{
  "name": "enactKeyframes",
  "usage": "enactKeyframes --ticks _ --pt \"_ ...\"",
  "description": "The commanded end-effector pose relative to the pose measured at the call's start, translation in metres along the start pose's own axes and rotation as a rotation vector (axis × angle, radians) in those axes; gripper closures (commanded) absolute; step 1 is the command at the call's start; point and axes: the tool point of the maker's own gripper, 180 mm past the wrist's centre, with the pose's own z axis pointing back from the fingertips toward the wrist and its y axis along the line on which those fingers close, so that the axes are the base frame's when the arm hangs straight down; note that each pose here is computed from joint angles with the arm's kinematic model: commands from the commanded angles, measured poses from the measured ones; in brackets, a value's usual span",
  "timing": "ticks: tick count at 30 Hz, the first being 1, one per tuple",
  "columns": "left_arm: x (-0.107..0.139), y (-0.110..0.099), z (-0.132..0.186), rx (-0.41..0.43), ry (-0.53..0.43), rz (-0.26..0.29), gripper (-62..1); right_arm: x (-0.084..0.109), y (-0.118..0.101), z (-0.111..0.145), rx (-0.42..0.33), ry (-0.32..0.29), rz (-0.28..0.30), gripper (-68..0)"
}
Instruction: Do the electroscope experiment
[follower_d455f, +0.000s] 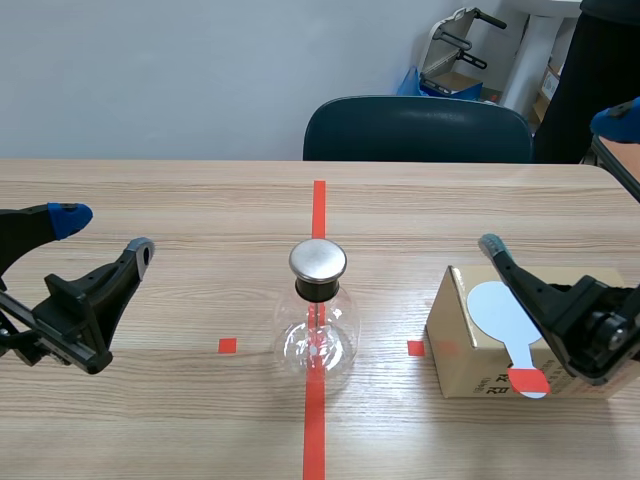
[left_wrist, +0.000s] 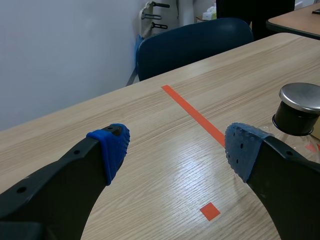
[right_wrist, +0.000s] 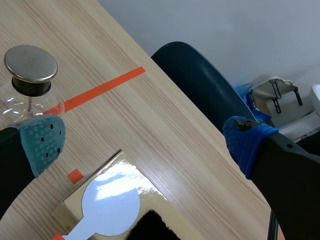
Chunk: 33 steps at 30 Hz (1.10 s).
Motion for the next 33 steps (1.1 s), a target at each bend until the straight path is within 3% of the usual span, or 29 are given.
enactKeyframes --ticks 1,19,23,29,33 --pt "0.0087 0.0023 -0.0019 0.01 -0.033 0.004 -42.7 0.0057 -0.0028 -0.0008 -0.01 -0.022 -0.003 -67.9" --pt "0.0087 0.0023 -0.0019 0.01 -0.033 0.004 -42.7 0.008 -0.0042 -0.0007 -0.017 -0.035 -0.026 -67.9" --pt "0.0087 0.0023 -0.0019 0.01 -0.033 0.004 -42.7 0.0066 -0.0034 -0.0008 -0.013 -0.027 0.004 -67.9" --pt "0.0087 0.0023 -0.0019 0.01 -0.033 0.004 -42.7 0.0035 -0.003 -0.0007 -0.011 -0.01 0.005 -67.9" --pt "0.0087 0.0023 -0.0019 0.01 -0.033 0.004 -42.7 0.0078 -0.0017 -0.001 -0.002 -0.033 0.021 -67.9"
